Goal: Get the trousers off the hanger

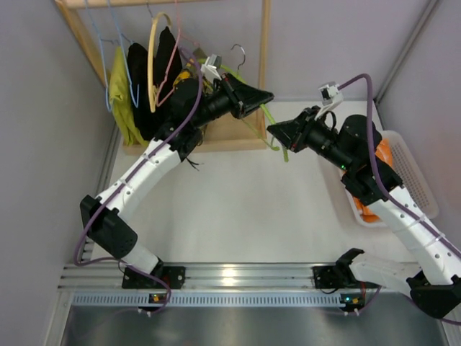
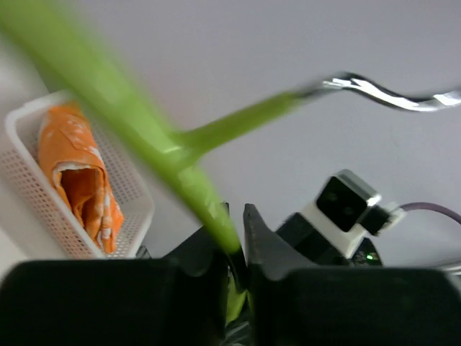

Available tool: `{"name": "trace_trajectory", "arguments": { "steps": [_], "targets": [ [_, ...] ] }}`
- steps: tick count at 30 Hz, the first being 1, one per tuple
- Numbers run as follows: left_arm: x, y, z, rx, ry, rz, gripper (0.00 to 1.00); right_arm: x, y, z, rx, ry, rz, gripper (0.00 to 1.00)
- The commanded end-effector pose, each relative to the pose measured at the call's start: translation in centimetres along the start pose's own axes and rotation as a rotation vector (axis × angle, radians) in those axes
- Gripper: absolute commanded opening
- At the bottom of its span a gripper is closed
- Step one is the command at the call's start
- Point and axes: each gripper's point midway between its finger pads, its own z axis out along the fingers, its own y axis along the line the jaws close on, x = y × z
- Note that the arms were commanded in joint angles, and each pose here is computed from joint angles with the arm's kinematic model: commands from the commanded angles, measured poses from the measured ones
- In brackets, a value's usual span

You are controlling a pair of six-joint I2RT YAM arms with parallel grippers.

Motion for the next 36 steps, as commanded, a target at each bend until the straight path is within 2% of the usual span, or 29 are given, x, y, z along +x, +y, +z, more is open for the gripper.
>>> {"name": "trace_trajectory", "arguments": {
  "steps": [1,2,5,7,11,16,19,20,21,23,25,27,28,31,32,34,35,36],
  "targets": [
    [-0.5,-2.3,-0.1,0.072,-0.019,0.083,0.06,-1.3,4.2,-0.8,-0.183,-0.014,0.046,0.21],
    [-0.3,-2.3,-0.2,0.072,-0.013,0.08,0.02,-1.1,4.1,-0.7,-0.182,-0.006,0.053,0.43],
    [0.2,-2.5,-0.5,0.08,0.008,0.068,0.0,0.1,4.2,-0.4,-0.193,0.054,0.116,0.77],
    [0.5,-2.6,-0.8,0.087,0.017,0.058,0.0,0.6,4.7,-0.3,-0.227,0.083,0.166,0.82],
    [1.4,-2.6,-1.3,0.095,0.049,0.048,0.0,0.5,6.1,-0.4,-0.324,0.101,0.196,0.55],
    [3.0,-3.1,-1.5,0.125,0.098,0.041,0.0,1.7,6.7,0.0,-0.377,0.176,0.248,0.45],
    [3.6,-3.1,-1.5,0.131,0.112,0.038,0.0,2.2,6.7,0.0,-0.395,0.191,0.284,0.28],
    [3.6,-3.0,-1.4,0.13,0.109,0.04,0.0,2.4,6.8,0.0,-0.401,0.194,0.288,0.11],
    [3.7,-2.7,-1.4,0.126,0.11,0.04,0.0,2.4,6.9,-0.1,-0.409,0.196,0.297,0.01],
    [3.7,-2.5,-1.4,0.122,0.107,0.041,0.0,2.3,7.0,-0.2,-0.412,0.195,0.306,0.0],
    [3.6,-2.3,-1.3,0.116,0.1,0.04,0.12,1.6,7.2,-0.4,-0.412,0.18,0.318,0.0],
    [3.5,-2.2,-1.5,0.114,0.095,0.052,0.29,0.8,7.0,-0.4,-0.402,0.163,0.338,0.0],
    [3.4,-2.1,-1.6,0.113,0.09,0.06,0.48,0.4,6.8,-0.3,-0.395,0.155,0.347,0.0],
    [2.5,-2.0,-2.5,0.106,0.053,0.1,0.67,-0.3,5.7,-0.2,-0.371,0.14,0.375,0.0],
    [2.2,-1.9,-2.8,0.102,0.046,0.105,0.79,-0.6,5.5,-0.2,-0.369,0.129,0.373,0.0],
    [1.2,-1.5,-3.5,0.083,0.022,0.121,0.86,-0.7,5.5,-0.5,-0.374,0.119,0.373,0.0],
    [1.1,-1.7,-4.1,0.084,0.018,0.131,0.97,-0.8,5.5,-0.4,-0.376,0.112,0.371,0.0],
    [0.8,-1.7,-4.5,0.082,0.01,0.157,0.99,-0.9,5.4,-0.4,-0.374,0.108,0.377,0.0]
  ]
}}
